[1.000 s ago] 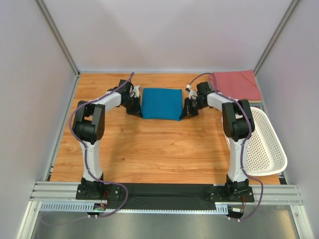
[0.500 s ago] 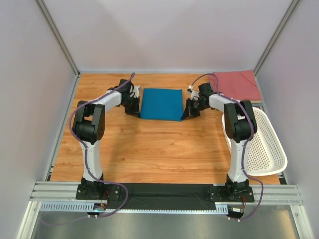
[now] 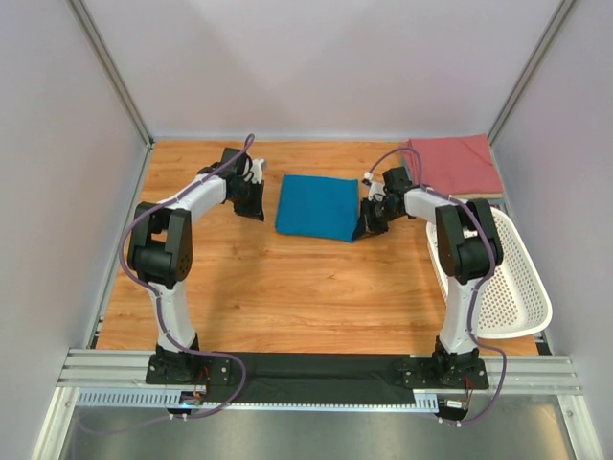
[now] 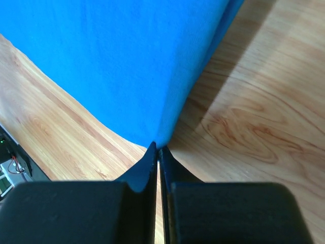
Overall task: Fold and stack the t-shirts
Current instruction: Fold the tshirt, then neatly place the folded tshirt to the corner
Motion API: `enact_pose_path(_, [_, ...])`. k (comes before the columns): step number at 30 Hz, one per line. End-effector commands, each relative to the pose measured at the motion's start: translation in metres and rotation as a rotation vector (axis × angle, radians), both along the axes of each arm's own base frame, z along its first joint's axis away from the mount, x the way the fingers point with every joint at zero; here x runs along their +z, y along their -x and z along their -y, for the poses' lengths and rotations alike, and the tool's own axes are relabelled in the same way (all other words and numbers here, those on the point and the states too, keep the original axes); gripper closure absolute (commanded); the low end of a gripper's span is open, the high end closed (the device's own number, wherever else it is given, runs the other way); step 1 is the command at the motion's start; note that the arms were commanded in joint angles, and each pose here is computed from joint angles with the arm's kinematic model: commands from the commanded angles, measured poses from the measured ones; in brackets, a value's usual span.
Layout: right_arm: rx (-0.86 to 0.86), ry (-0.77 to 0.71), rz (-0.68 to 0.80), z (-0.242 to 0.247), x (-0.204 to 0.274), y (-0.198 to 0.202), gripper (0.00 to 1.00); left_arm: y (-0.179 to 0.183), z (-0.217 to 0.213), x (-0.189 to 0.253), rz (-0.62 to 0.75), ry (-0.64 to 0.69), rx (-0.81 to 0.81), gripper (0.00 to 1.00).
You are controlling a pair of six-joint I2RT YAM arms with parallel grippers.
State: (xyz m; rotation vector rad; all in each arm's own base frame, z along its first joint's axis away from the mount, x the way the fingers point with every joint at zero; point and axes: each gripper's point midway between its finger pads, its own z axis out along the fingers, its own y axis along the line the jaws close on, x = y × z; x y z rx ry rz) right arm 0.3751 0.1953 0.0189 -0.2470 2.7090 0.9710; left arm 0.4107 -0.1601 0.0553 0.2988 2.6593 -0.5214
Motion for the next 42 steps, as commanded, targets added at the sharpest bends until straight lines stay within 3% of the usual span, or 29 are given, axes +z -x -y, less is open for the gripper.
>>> enact_pose_path(1, [-0.007,0.027,0.048,0.007,0.010,-0.001,1.00,0.006,-0.002,0.005,-0.002,-0.033,-0.036,1.00])
enact_pose_path(6, [-0.024,0.009,0.026,0.004,0.013,0.005,0.96,0.009,0.000,0.001,-0.051,-0.025,-0.026,0.99])
enact_pose_path(10, [-0.062,0.030,0.016,0.008,0.019,0.004,0.70,-0.001,0.020,0.034,0.002,0.081,-0.031,0.92])
enact_pose_path(16, [-0.184,0.071,0.035,0.020,0.045,-0.007,0.67,0.003,0.071,0.061,0.025,0.211,-0.113,0.88])
enact_pose_path(20, [-0.233,0.085,0.062,0.022,0.063,-0.025,0.64,-0.002,0.084,0.043,-0.017,0.252,-0.095,0.86])
enact_pose_path(27, [-0.360,0.113,0.145,0.027,0.077,-0.085,0.31,-0.015,0.062,-0.018,-0.104,0.091,0.034,0.86])
enact_pose_path(34, [-0.405,0.061,0.150,0.017,0.047,-0.119,0.30,-0.023,0.045,-0.014,-0.125,0.028,0.109,0.86])
enact_pose_path(42, [-0.478,0.016,0.114,0.016,0.008,-0.118,0.32,-0.034,0.060,0.023,-0.066,0.119,0.081,0.82])
